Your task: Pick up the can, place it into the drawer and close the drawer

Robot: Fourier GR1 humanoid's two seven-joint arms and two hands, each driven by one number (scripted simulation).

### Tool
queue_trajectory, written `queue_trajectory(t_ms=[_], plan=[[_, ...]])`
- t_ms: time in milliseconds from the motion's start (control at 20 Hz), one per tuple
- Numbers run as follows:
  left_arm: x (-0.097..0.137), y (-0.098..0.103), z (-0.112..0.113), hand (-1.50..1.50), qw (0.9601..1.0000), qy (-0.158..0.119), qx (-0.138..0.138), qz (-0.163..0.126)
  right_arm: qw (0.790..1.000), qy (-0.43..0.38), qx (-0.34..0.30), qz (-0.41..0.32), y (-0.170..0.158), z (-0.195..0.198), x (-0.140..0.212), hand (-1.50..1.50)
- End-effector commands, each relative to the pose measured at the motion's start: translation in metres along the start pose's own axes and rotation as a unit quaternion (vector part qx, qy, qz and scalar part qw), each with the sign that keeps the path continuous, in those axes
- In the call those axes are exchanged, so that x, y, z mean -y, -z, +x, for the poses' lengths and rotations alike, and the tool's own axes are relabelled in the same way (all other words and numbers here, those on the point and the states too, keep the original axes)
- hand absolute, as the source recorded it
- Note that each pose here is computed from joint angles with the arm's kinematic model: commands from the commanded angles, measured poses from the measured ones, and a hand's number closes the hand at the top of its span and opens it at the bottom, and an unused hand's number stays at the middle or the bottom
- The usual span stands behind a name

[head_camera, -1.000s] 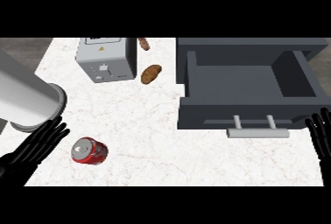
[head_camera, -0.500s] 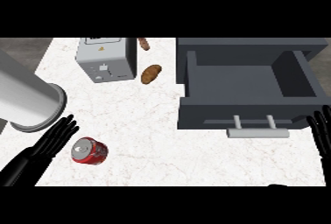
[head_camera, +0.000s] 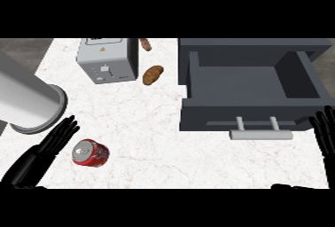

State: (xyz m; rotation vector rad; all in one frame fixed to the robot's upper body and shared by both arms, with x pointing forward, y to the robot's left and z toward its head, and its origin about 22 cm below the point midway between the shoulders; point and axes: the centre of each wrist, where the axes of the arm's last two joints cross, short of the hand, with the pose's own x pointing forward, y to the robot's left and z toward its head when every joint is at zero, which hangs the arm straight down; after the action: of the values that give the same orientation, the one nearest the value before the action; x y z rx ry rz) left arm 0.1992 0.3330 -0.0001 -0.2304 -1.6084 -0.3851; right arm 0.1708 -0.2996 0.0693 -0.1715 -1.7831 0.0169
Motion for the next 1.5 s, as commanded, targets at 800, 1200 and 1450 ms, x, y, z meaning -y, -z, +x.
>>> queue_trajectory(t_ms=[800,1200,1450], plan=[[-0.042,-0.008,-0.053,-1.50,0.9995,0.003,-0.029,0.009,1.000,-0.007,0.006,-0.004,0.016,0.002,-0.007,-1.50],[-0.019,0.007,-0.093,-1.50,0.9986,-0.006,-0.052,0.013,1.000,-0.002,0.000,-0.002,-0.006,0.013,-0.002,-1.50],[-0.033,0.004,-0.089,-1.50,0.9991,-0.005,-0.040,0.012,1.000,0.009,0.015,-0.015,0.002,0.003,0.003,-1.50]])
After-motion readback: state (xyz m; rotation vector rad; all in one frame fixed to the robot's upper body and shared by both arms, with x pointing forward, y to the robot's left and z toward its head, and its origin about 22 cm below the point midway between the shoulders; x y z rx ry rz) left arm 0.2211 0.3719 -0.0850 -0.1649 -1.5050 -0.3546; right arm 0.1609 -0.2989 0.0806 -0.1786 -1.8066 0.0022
